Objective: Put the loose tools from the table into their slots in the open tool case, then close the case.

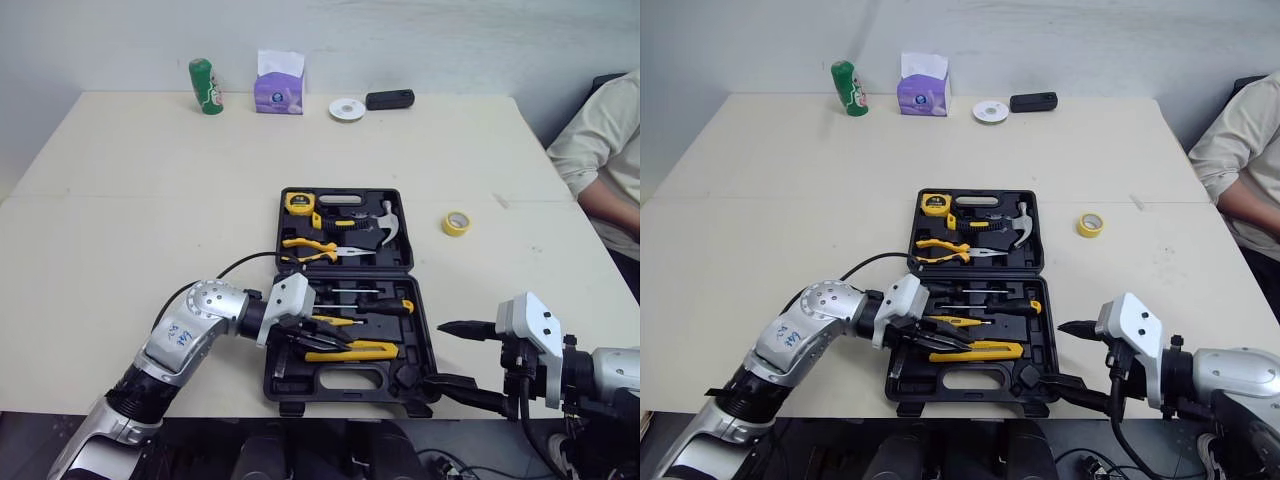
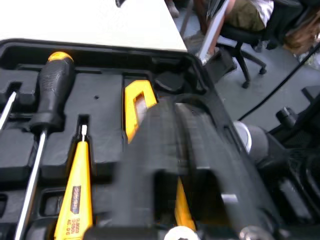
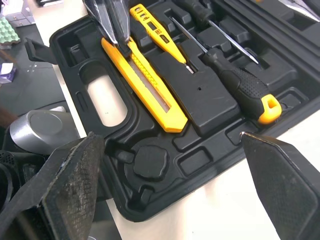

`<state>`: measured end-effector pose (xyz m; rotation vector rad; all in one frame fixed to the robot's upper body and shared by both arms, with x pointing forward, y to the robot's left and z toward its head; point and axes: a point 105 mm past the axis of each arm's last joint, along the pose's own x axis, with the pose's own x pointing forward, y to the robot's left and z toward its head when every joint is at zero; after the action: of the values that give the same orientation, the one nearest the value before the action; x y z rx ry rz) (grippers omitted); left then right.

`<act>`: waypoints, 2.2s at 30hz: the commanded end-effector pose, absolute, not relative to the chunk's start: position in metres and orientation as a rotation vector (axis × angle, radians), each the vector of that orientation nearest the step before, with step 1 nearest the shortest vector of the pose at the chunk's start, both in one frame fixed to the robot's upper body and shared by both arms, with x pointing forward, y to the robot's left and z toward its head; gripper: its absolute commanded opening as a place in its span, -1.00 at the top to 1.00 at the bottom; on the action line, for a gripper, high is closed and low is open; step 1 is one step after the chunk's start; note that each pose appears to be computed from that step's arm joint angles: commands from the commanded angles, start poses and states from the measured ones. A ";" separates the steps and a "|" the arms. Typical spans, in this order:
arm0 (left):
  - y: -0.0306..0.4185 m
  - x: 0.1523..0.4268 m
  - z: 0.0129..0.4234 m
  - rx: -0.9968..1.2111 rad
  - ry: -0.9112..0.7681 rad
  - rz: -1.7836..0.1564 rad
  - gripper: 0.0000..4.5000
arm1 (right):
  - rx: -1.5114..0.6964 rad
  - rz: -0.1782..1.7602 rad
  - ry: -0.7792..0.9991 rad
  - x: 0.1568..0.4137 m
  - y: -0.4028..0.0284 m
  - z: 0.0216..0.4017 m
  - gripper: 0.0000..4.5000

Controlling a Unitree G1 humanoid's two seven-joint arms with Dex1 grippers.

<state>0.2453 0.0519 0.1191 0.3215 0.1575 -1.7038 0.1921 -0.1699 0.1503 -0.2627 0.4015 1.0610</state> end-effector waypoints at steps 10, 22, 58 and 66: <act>0.056 0.252 0.089 0.481 0.240 -1.752 0.97 | -0.339 1.139 0.379 0.191 -0.158 0.156 -1.00; 0.076 0.249 0.060 0.628 0.418 -1.707 0.97 | -0.330 1.124 0.368 0.192 -0.155 0.154 -1.00; 0.273 0.281 0.164 -0.046 0.241 -0.701 -1.00 | -0.288 0.438 0.313 0.222 -0.322 0.186 -1.00; 0.344 0.288 0.161 0.014 0.246 -0.416 -1.00 | -0.298 0.269 0.302 0.219 -0.366 0.178 -1.00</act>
<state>0.2858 0.3336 0.1460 -0.0270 0.2944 -0.4575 0.2221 -0.3571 0.1683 -0.2683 0.3392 0.3094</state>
